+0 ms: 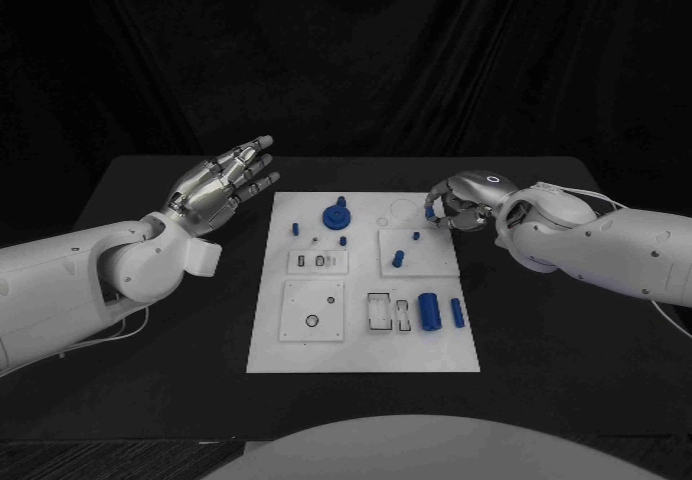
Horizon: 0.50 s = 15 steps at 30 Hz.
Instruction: Assemble the parts on the task board
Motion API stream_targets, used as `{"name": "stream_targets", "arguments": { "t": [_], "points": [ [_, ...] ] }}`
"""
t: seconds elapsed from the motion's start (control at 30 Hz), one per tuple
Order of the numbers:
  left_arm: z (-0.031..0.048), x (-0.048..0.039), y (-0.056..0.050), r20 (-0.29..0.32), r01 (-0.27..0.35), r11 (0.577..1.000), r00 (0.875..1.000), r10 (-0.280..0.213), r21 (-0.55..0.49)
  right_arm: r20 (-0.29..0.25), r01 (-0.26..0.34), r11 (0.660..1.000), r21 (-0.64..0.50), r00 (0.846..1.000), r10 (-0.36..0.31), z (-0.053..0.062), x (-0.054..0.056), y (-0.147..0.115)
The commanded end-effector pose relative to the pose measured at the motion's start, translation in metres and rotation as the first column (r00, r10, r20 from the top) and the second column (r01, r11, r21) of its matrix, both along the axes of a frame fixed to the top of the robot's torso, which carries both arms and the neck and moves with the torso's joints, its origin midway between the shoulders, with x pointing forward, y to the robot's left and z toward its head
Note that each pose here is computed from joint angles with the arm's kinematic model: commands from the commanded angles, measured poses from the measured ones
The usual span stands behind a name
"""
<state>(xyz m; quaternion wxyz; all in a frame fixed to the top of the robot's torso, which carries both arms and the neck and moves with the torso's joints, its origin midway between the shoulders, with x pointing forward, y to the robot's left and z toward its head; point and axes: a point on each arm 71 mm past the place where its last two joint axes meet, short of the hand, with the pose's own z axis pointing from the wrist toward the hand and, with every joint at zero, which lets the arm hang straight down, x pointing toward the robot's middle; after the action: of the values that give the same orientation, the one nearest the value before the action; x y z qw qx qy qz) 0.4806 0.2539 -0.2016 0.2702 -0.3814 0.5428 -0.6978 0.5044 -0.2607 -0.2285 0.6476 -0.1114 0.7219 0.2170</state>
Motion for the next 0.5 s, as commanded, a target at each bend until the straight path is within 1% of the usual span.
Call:
{"name": "stream_targets", "arguments": {
  "t": [0.03, 0.17, 0.23, 0.3, 0.4, 0.5],
  "points": [
    [0.0005, -0.0006, -0.002, 0.004, 0.012, 1.0, 1.0, -0.012, -0.012, 0.04, -0.002, 0.999, 0.053, 0.999, 0.0, 0.012, -0.005, 0.013],
    [0.0004, -0.0006, -0.002, 0.003, 0.012, 1.0, 1.0, -0.012, -0.011, 0.047, -0.049, 0.995, 0.083, 0.998, 0.045, 0.021, -0.014, 0.033],
    [0.0003, -0.0006, -0.003, 0.002, 0.011, 1.0, 1.0, -0.011, -0.01, 0.059, -0.075, 0.992, 0.098, 0.996, 0.07, 0.025, -0.019, 0.045],
    [0.0003, -0.0008, -0.002, 0.001, 0.01, 1.0, 1.0, -0.01, -0.009, 0.066, -0.096, 0.99, 0.106, 0.994, 0.089, 0.028, -0.023, 0.056],
    [0.0003, -0.0011, -0.002, 0.0, 0.01, 1.0, 1.0, -0.01, -0.008, 0.062, -0.118, 0.987, 0.113, 0.992, 0.111, 0.029, -0.027, 0.072],
    [0.0002, -0.0011, -0.002, -0.001, 0.009, 1.0, 1.0, -0.009, -0.006, 0.056, -0.137, 0.983, 0.121, 0.99, 0.131, 0.027, -0.031, 0.086]
  ]
}}
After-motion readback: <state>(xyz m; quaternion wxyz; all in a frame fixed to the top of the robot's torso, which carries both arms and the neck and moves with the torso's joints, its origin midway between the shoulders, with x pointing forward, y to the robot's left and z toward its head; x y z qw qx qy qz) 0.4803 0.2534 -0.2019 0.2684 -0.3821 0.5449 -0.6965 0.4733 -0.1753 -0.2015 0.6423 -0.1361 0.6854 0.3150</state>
